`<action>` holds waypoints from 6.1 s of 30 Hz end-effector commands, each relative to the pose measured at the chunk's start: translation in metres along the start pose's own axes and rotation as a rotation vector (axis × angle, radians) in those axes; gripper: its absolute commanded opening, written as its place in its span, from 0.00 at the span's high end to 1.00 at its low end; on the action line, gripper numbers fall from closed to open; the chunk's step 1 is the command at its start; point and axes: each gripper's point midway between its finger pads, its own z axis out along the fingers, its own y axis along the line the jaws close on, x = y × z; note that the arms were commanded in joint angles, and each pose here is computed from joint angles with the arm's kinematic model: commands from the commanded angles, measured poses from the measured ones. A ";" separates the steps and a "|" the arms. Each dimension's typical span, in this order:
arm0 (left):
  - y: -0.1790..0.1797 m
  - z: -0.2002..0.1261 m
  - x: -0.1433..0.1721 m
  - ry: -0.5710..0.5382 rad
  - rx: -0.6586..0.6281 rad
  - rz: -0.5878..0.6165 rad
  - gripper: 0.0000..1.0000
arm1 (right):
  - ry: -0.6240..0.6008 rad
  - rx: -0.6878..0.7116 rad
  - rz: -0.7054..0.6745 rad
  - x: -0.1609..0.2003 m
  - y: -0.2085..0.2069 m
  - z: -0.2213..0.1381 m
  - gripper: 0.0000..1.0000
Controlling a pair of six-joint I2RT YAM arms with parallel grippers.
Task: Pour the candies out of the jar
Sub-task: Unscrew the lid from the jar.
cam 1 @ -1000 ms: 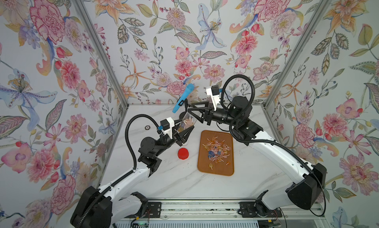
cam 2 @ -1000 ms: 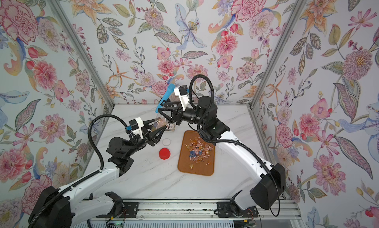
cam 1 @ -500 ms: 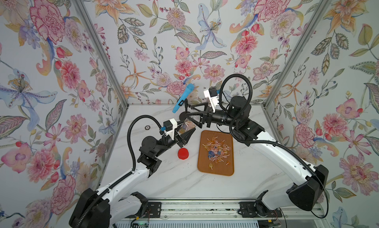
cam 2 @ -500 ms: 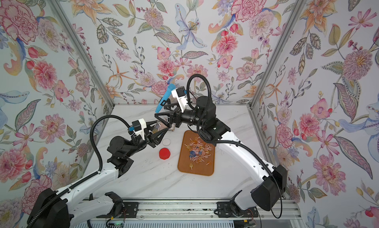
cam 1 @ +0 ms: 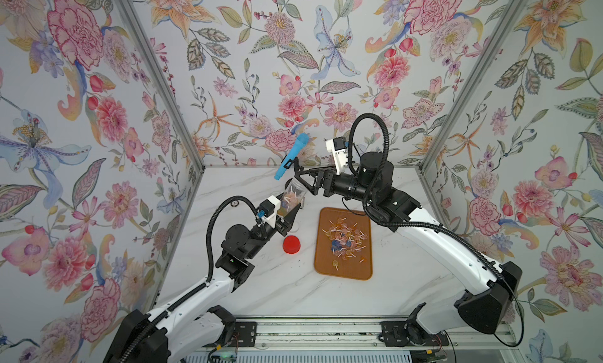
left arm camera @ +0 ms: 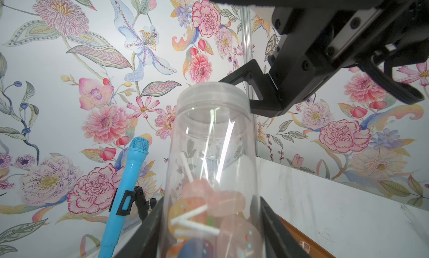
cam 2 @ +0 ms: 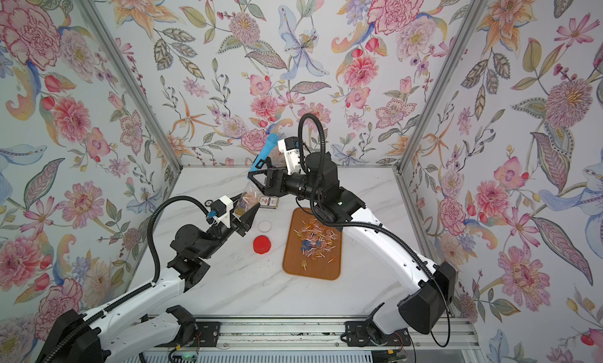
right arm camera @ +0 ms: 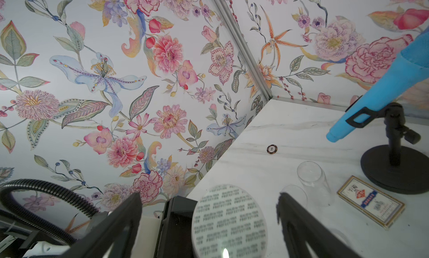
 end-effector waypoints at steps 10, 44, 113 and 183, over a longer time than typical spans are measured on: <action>0.005 -0.009 -0.017 -0.054 -0.065 0.064 1.00 | 0.015 0.036 0.071 0.008 -0.013 0.027 0.26; 0.003 -0.004 -0.026 -0.058 -0.046 0.010 1.00 | 0.028 0.092 -0.030 0.015 -0.012 0.030 0.52; -0.014 -0.007 -0.036 -0.106 -0.003 0.036 1.00 | 0.008 -0.165 -0.113 0.000 0.040 0.017 0.68; -0.010 -0.005 -0.033 -0.098 -0.011 0.077 1.00 | 0.031 -0.147 -0.083 -0.001 0.028 0.013 0.69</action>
